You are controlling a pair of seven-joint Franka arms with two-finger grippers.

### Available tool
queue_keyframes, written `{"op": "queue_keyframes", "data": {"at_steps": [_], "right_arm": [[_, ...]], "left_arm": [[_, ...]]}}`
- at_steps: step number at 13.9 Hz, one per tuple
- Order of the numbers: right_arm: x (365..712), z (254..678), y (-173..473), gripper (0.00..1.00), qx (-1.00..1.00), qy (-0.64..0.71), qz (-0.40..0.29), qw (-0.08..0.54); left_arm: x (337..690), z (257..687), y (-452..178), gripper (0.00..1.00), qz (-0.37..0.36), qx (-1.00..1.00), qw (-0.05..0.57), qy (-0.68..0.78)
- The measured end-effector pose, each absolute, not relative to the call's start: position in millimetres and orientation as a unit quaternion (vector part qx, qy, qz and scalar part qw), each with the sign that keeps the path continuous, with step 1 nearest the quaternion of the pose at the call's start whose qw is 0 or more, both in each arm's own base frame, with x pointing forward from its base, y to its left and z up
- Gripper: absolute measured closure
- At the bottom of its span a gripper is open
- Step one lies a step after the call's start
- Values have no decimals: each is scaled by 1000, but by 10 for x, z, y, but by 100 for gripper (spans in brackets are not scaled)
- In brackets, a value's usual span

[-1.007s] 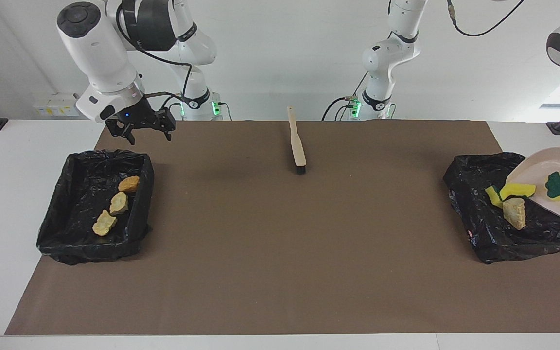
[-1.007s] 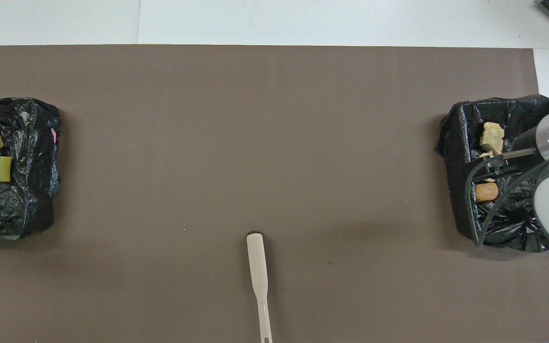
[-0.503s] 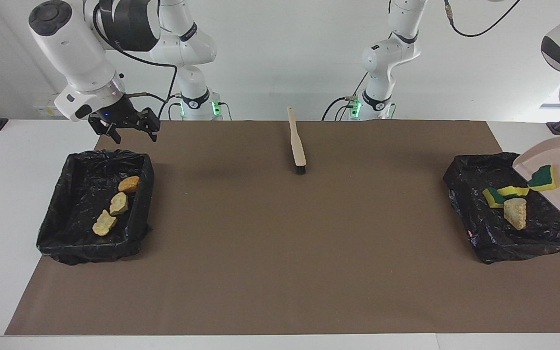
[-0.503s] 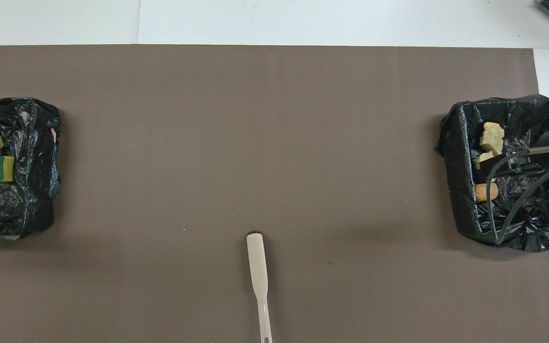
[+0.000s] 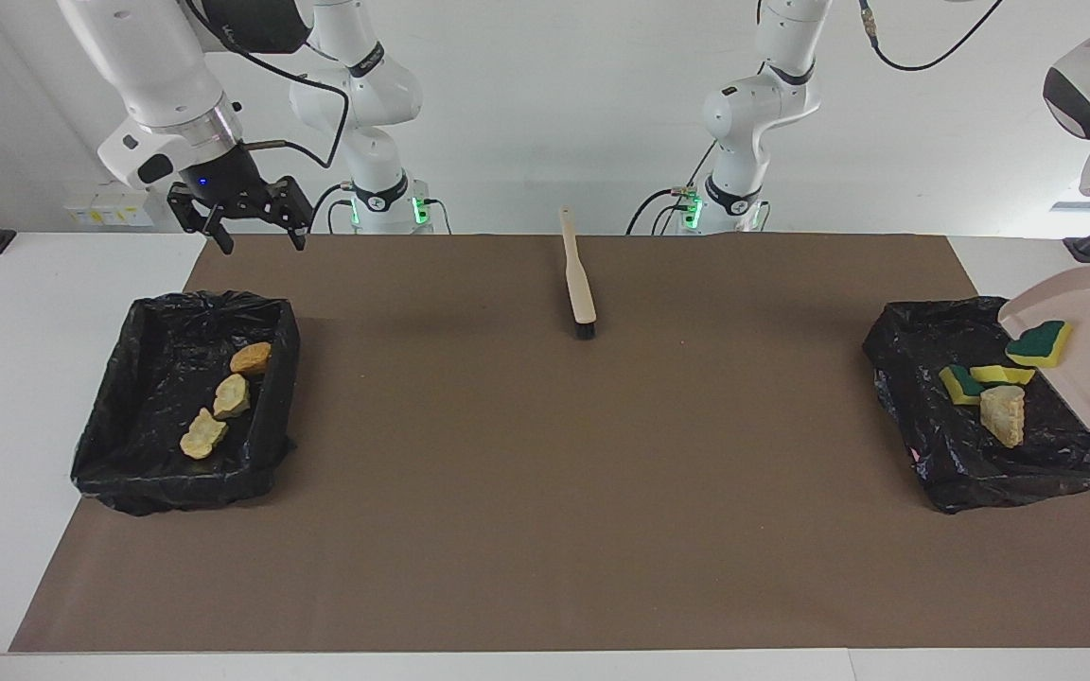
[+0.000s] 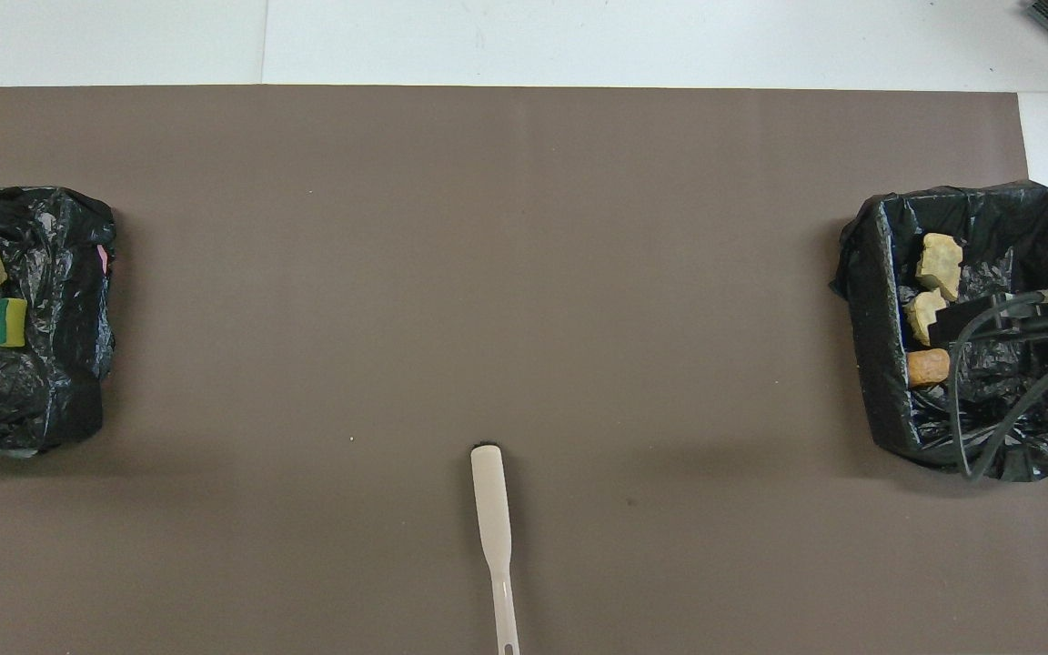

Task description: Sweep and dump trash in bin

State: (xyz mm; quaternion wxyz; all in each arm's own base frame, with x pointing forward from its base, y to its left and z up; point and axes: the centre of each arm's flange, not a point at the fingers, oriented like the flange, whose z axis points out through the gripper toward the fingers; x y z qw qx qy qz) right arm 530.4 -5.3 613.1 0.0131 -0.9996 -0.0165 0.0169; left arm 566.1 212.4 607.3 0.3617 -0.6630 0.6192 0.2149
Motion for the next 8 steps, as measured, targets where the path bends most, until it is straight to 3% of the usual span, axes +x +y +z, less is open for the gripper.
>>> {"op": "queue_keyframes", "data": {"at_steps": [8], "right_arm": [[5307,6124,-111,0,-1000,-11,18,13]], "left_arm": [[5750,6105,1853,68,243,-630,388,627]]}}
